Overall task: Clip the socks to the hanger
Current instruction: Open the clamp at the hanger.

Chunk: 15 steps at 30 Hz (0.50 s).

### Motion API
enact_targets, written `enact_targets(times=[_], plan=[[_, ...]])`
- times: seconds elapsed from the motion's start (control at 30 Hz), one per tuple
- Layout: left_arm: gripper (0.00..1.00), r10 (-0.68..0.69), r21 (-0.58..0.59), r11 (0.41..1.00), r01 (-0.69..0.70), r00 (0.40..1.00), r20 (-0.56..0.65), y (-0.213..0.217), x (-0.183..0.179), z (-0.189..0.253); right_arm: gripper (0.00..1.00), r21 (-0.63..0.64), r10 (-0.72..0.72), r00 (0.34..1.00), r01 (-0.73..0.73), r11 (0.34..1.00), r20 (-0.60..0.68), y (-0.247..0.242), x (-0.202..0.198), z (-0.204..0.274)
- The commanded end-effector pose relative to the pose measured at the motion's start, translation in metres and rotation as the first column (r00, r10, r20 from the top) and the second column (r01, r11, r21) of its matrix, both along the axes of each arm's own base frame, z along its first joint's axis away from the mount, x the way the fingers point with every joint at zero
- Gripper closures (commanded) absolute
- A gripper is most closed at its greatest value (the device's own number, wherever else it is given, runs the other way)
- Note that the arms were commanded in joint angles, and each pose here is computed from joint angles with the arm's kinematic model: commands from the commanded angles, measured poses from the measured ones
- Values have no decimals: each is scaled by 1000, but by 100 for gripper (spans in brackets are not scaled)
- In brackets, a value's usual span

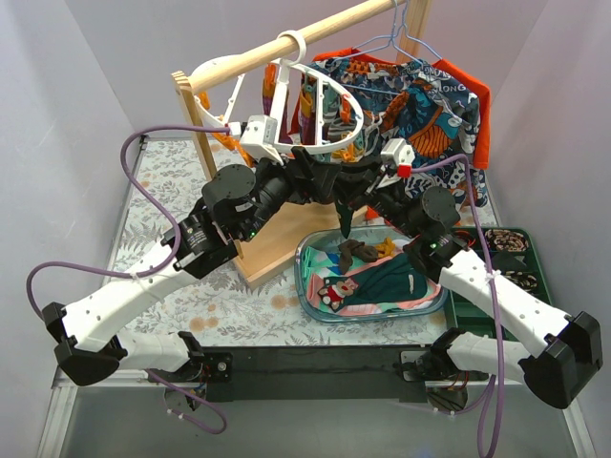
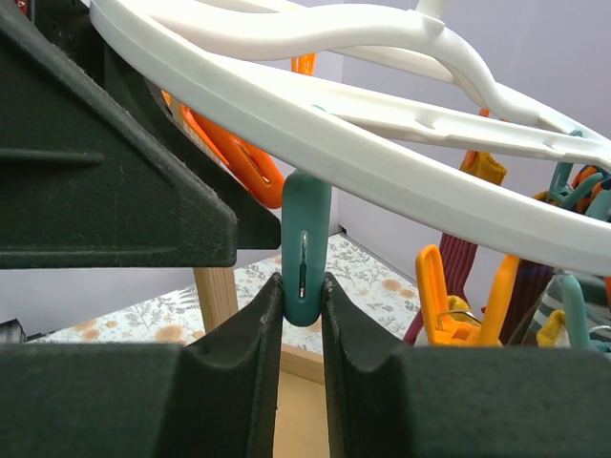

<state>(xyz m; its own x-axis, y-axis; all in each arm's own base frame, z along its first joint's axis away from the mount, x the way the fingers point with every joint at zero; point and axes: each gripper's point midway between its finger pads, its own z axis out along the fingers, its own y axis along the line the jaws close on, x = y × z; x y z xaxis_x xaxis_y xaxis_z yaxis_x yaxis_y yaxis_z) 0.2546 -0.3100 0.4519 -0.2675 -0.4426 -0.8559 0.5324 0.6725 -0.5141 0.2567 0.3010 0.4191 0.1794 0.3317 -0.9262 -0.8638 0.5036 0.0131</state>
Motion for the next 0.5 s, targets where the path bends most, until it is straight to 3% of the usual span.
enact_targets(times=[0.0, 0.07, 0.17, 0.47], plan=[[31, 48, 21, 999, -49, 998, 32, 8, 3, 11, 81, 46, -11, 999, 9, 999, 47, -8, -3, 14], [31, 59, 20, 998, -60, 998, 32, 10, 4, 11, 91, 45, -12, 999, 10, 999, 45, -9, -3, 13], [31, 70, 17, 997, -70, 997, 32, 12, 4, 13, 99, 37, -13, 999, 11, 999, 38, -8, -3, 8], [30, 101, 70, 992, -102, 995, 14, 13, 9, -5, 99, -89, 8, 999, -5, 996, 32, 0, 1, -32]])
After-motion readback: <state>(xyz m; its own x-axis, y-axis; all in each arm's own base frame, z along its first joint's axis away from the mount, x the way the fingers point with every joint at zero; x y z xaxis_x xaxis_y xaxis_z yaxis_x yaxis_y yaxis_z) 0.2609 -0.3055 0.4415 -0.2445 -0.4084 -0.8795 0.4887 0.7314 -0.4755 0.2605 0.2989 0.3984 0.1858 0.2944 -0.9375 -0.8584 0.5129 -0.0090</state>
